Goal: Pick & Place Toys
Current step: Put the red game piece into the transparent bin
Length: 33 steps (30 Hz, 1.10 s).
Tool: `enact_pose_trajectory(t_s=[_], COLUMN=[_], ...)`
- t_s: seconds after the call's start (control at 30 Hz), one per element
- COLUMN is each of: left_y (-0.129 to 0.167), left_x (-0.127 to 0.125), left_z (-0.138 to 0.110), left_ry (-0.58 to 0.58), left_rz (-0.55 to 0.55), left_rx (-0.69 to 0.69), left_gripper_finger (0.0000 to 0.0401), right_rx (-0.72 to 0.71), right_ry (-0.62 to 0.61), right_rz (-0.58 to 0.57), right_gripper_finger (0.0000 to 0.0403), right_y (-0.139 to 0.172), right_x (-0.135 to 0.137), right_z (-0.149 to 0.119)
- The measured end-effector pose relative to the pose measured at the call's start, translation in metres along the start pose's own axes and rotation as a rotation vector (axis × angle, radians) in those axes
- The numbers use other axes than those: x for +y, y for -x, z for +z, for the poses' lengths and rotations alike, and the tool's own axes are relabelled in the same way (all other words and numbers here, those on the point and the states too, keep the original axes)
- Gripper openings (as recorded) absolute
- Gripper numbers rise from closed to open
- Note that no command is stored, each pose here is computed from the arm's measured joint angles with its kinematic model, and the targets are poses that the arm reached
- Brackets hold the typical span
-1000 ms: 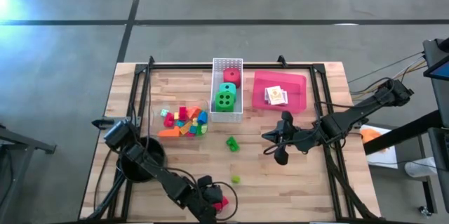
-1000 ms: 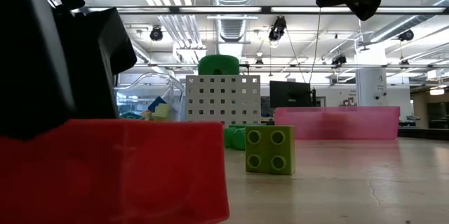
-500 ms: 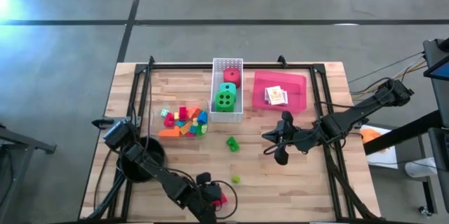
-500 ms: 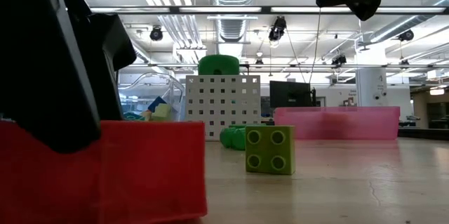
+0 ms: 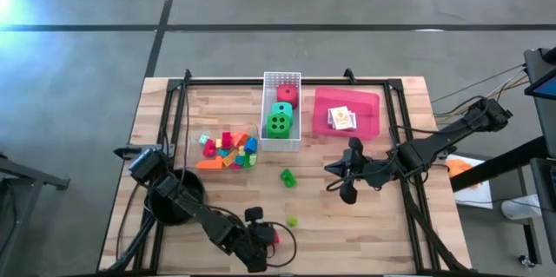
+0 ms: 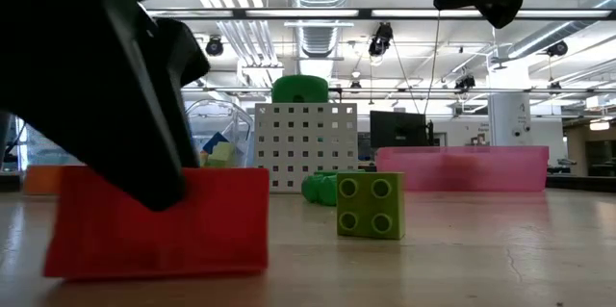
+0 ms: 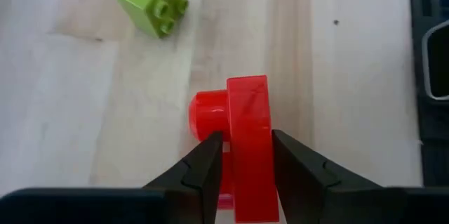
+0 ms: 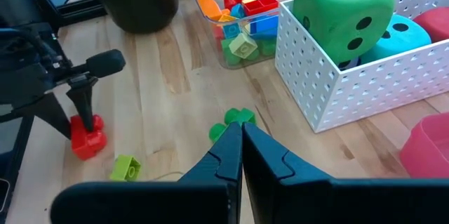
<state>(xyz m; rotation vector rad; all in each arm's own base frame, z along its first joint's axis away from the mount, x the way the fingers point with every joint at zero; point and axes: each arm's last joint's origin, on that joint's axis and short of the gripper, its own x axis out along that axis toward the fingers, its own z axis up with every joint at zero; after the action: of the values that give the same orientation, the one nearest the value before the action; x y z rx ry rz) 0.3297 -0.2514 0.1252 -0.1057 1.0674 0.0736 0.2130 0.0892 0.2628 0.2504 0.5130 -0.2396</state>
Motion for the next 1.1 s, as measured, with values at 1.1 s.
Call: enact_pose_trajectory(t_s=[1.1], left_y=[-0.0022], left_x=[0.0099], left_z=[-0.0001], left_ry=[-0.116], left_rz=[0.094], left_rx=[-0.004], left_gripper_finger=[0.0065], right_rx=[0.0], right_ry=[0.0], right_rz=[0.0], right_gripper_finger=[0.0008], right_y=[0.0], right_x=[0.0], right_z=[0.0])
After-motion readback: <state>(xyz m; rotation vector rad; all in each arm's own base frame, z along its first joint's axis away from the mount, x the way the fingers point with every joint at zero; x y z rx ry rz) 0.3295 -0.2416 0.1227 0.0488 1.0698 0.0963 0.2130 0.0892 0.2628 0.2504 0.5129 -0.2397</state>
